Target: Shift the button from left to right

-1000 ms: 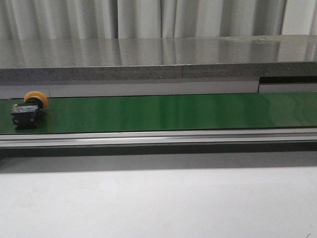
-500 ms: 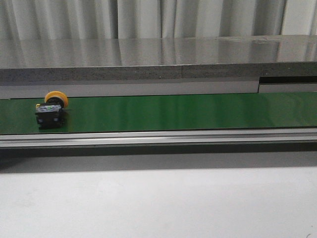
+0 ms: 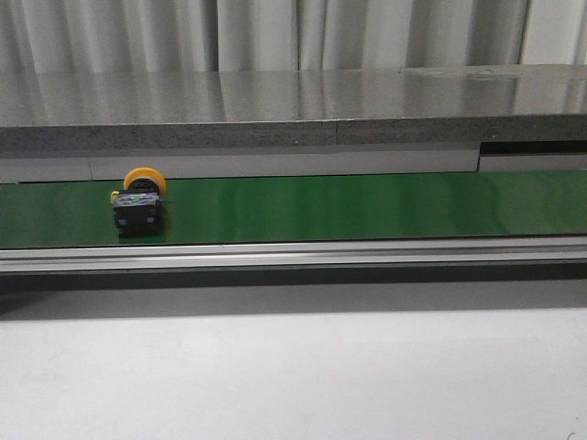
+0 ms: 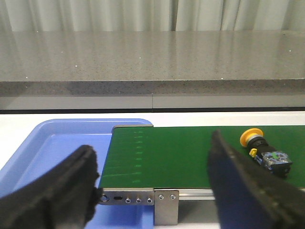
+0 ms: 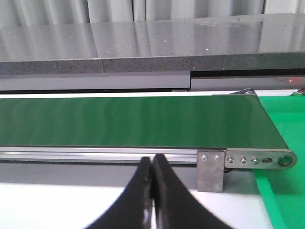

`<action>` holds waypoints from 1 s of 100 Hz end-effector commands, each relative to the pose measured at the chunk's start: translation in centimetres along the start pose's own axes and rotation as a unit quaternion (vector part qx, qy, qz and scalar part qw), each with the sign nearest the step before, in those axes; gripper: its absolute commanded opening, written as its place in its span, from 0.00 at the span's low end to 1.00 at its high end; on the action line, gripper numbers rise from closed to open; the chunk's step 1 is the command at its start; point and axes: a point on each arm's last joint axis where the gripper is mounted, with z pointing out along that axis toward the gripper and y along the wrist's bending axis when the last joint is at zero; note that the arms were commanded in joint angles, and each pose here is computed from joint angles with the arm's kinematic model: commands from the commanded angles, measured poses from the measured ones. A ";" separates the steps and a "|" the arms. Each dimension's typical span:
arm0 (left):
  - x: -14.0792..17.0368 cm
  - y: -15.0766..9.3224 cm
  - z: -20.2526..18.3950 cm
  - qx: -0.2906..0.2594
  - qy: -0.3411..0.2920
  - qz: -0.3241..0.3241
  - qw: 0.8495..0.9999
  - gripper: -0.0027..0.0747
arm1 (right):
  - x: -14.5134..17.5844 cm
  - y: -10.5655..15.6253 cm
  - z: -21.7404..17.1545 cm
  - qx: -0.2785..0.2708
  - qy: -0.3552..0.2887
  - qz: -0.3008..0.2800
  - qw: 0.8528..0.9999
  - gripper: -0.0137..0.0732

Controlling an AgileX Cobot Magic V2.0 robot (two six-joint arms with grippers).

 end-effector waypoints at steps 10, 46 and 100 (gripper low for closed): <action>-1.3 0.0 -0.1 0.000 -0.036 -0.007 0.999 0.07 | -1.4 0.1 -0.3 -0.001 -0.058 -0.007 0.998 0.08; -1.3 0.0 -0.1 0.000 -0.034 -0.007 0.999 0.01 | -1.4 0.1 -0.3 -0.001 -0.058 -0.007 0.998 0.08; -1.3 0.0 -0.1 0.000 -0.034 -0.007 0.999 0.01 | -1.5 0.1 -0.3 -0.001 -0.062 -0.007 0.998 0.08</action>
